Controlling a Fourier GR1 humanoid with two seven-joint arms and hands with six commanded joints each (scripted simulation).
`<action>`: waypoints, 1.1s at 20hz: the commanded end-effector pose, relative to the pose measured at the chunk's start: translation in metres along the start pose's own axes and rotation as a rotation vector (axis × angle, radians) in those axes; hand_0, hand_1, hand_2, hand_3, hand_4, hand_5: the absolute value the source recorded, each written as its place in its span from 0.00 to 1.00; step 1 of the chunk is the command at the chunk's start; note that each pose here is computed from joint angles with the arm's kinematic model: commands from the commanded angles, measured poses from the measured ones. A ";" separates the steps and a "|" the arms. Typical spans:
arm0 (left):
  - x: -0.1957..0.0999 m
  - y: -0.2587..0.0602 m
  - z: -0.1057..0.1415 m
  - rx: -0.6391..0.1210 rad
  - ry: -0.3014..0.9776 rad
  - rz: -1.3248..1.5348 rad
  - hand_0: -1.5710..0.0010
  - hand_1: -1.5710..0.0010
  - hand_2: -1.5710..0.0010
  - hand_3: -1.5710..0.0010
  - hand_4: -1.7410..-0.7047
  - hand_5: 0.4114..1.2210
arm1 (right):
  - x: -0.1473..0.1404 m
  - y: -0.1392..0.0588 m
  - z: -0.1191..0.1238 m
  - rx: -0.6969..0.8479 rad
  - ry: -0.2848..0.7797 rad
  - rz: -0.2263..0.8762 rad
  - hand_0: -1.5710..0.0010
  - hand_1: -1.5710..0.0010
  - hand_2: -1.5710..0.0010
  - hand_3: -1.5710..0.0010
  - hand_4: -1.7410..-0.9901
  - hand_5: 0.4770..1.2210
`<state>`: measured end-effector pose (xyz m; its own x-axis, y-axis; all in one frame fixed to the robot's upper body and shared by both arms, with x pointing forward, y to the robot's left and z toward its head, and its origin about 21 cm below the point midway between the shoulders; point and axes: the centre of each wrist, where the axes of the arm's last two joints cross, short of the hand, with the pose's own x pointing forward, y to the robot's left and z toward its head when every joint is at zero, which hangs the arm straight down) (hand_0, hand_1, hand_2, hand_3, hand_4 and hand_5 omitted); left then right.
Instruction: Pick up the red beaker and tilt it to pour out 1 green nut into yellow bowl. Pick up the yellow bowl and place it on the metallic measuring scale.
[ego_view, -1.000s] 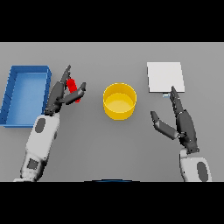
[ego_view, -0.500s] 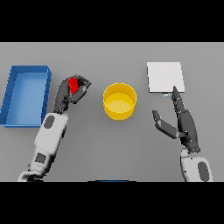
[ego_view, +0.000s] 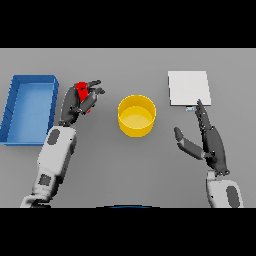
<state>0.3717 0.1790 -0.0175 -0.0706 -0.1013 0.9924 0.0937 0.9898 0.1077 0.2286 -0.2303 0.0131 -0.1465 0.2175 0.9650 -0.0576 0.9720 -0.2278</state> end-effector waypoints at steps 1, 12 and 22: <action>0.006 0.003 -0.002 0.001 -0.015 0.011 0.04 0.03 0.03 0.04 0.06 0.91 | 0.001 0.004 -0.001 0.003 -0.006 0.005 1.00 1.00 1.00 1.00 0.67 0.22; 0.047 0.014 -0.019 -0.089 -0.055 -0.164 0.01 0.01 0.01 0.01 0.02 0.90 | -0.001 0.001 -0.001 -0.004 -0.042 0.063 1.00 1.00 1.00 1.00 0.69 0.25; 0.098 -0.007 -0.031 -0.329 -0.089 -0.770 0.00 0.00 0.00 0.00 0.00 0.89 | 0.002 0.004 -0.001 0.014 -0.013 0.074 1.00 1.00 1.00 1.00 0.75 0.26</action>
<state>0.3951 0.1587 0.0811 -0.3107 -0.7139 0.6276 0.2708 0.5665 0.7783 0.2286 -0.2255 0.0141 -0.1631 0.2874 0.9438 -0.0603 0.9519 -0.3003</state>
